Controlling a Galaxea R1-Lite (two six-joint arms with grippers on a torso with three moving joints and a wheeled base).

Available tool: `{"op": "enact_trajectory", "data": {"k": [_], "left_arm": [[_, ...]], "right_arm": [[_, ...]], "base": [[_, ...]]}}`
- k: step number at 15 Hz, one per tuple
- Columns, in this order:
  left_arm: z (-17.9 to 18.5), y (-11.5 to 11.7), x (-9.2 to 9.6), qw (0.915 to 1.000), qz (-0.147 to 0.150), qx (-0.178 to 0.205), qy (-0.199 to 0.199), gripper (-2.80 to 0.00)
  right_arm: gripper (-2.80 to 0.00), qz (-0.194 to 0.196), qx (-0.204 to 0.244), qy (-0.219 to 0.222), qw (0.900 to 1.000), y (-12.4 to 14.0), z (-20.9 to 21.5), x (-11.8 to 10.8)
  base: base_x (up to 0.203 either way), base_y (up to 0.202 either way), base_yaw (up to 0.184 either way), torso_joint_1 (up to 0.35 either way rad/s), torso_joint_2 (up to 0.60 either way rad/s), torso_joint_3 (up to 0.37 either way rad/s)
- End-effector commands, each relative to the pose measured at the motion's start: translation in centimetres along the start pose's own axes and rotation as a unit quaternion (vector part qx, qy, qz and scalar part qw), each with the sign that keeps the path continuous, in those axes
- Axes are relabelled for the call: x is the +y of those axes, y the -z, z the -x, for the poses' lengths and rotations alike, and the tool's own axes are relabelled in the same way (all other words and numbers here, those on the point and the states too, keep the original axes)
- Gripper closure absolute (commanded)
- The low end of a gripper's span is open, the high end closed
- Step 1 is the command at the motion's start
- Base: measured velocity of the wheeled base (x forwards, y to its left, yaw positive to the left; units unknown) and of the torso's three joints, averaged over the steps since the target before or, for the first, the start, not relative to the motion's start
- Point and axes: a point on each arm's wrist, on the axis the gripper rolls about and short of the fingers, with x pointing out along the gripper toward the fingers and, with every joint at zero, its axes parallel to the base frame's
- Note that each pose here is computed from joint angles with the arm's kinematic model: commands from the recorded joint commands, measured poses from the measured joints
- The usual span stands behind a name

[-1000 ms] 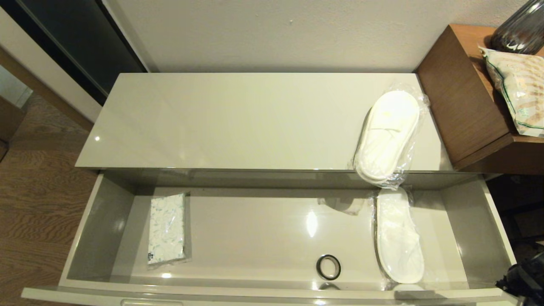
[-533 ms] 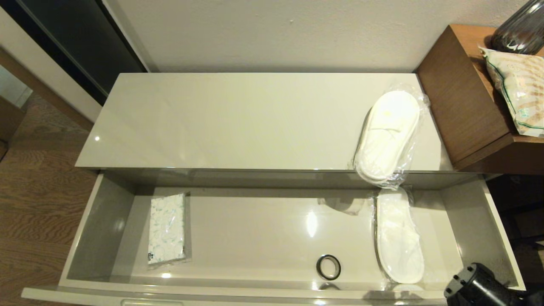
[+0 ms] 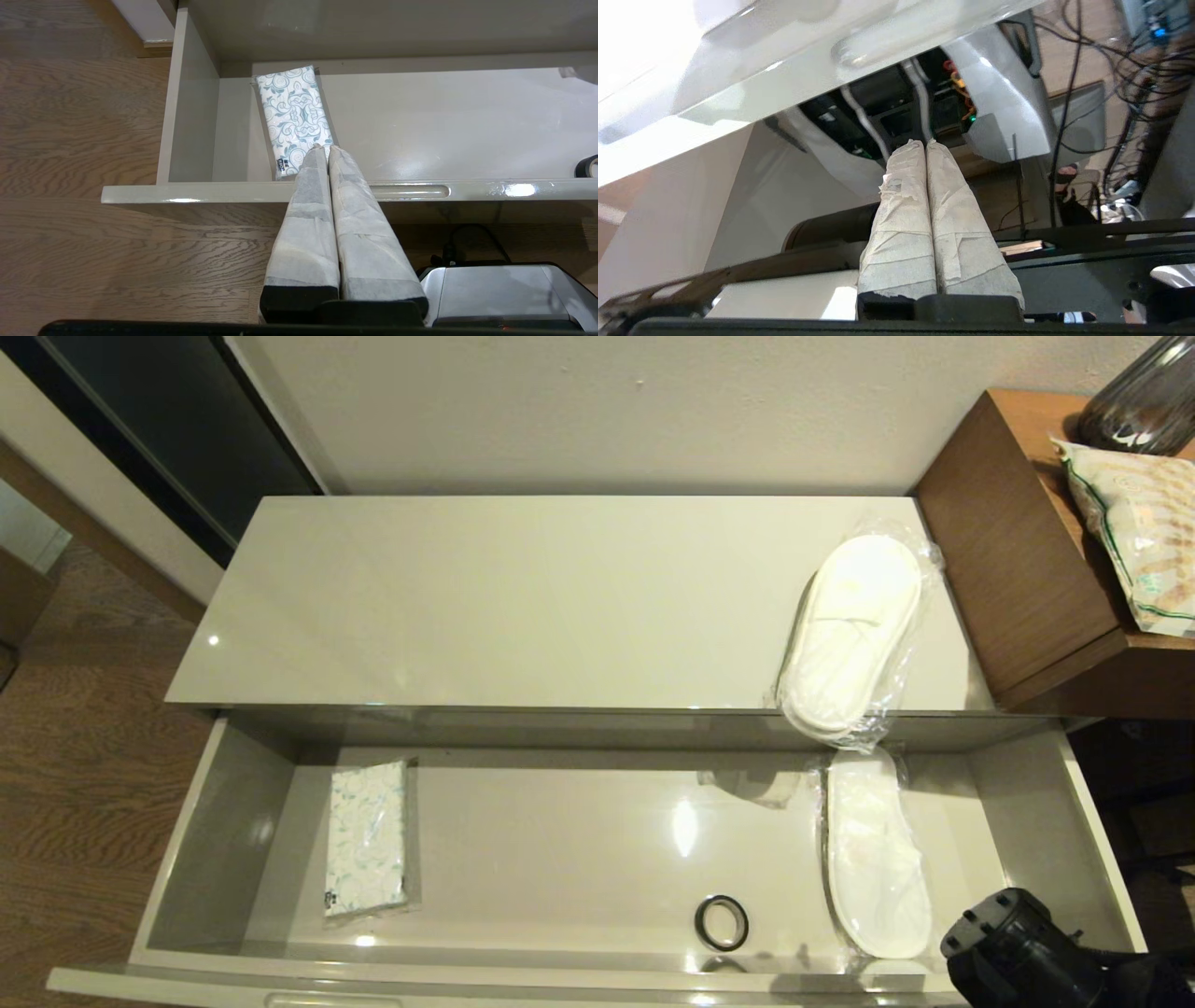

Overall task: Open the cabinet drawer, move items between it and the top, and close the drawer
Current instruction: Close the drawer

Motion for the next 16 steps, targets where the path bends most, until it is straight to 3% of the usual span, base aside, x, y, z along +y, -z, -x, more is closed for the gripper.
{"op": "enact_trajectory", "data": {"k": [1, 7, 12, 16], "left_arm": [[0.0, 0.0, 0.0, 1.0, 0.0, 0.001, 0.0, 0.0], [0.0, 0.0, 0.0, 1.0, 0.0, 0.001, 0.0, 0.0], [0.0, 0.0, 0.0, 1.0, 0.0, 0.001, 0.0, 0.0], [0.0, 0.0, 0.0, 1.0, 0.0, 0.001, 0.0, 0.0]], "right_arm": [[0.0, -0.012, -0.019, 0.004, 1.0, -0.7, -0.7, 0.2], [0.0, -0.046, -0.088, -0.019, 0.995, -5.1, 0.8, 0.0], [0.0, -0.089, -0.141, -0.046, 0.985, -10.1, 6.2, 1.2], [0.0, -0.102, -0.174, -0.065, 0.977, -13.0, 11.1, 2.7]], "base": [[0.0, 0.0, 0.0, 0.0, 0.0, 0.0], [0.0, 0.0, 0.0, 0.0, 0.0, 0.0], [0.0, 0.0, 0.0, 0.0, 0.0, 0.0], [0.0, 0.0, 0.0, 0.0, 0.0, 0.0]]}}
